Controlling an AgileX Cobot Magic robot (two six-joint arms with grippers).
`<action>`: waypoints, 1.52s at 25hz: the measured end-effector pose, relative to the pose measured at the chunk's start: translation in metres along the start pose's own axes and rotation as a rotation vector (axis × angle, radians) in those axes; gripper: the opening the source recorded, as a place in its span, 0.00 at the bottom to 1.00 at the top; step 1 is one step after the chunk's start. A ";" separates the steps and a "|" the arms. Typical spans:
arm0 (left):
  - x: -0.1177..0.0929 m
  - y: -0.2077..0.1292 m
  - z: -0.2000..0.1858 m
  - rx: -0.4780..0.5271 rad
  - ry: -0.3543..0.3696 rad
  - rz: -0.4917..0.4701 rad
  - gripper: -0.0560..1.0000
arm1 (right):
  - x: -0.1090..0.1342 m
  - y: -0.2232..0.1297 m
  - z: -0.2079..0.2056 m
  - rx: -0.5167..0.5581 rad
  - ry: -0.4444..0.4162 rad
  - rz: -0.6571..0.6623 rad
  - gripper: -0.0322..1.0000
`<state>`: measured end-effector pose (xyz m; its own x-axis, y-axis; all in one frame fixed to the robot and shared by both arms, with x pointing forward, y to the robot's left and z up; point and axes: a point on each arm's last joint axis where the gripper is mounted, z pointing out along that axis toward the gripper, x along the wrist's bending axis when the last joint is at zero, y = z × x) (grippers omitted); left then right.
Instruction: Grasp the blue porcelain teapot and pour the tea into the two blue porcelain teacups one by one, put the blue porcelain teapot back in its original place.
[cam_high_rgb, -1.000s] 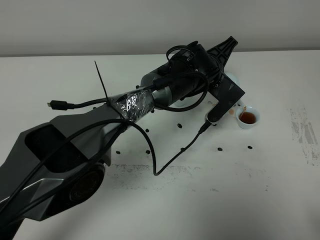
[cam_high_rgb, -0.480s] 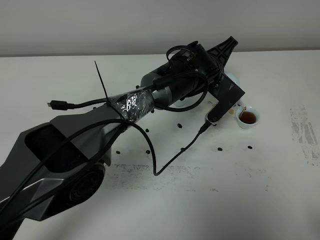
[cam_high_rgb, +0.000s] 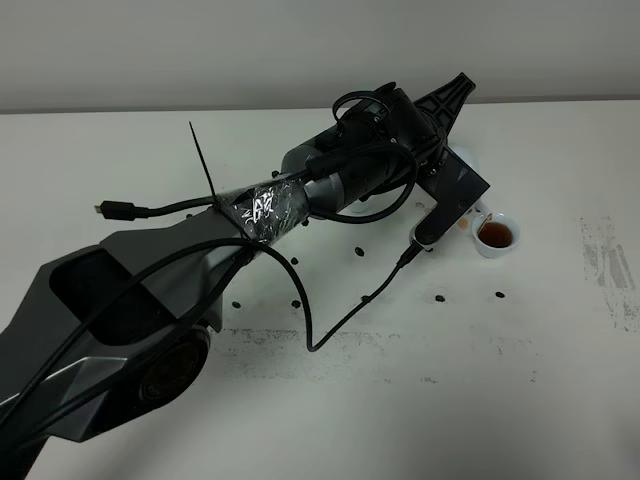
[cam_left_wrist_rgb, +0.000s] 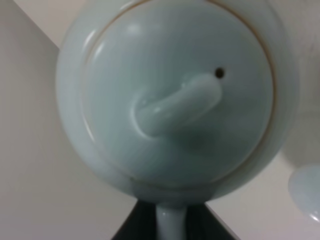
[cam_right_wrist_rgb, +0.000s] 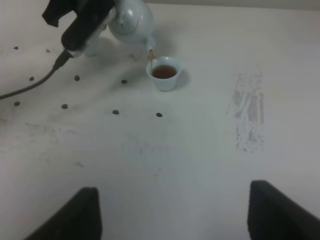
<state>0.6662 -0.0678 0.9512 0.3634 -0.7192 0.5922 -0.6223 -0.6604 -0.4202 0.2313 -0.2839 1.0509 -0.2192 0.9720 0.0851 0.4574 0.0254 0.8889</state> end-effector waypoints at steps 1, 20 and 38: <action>0.000 0.000 0.000 0.000 0.000 0.000 0.09 | 0.000 0.000 0.000 0.000 0.000 0.000 0.60; -0.004 0.003 0.000 -0.032 -0.050 -0.054 0.09 | 0.000 0.000 0.000 0.000 0.000 0.000 0.60; 0.013 -0.017 -0.080 -0.016 -0.231 -0.775 0.09 | 0.000 0.000 0.000 0.000 0.000 0.000 0.60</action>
<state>0.6263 -0.0489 1.0207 0.8287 -0.0853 0.5532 -0.1437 -0.9876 0.0629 0.2313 -0.2839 1.0509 -0.2192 0.9720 0.0851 0.4574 0.0254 0.8889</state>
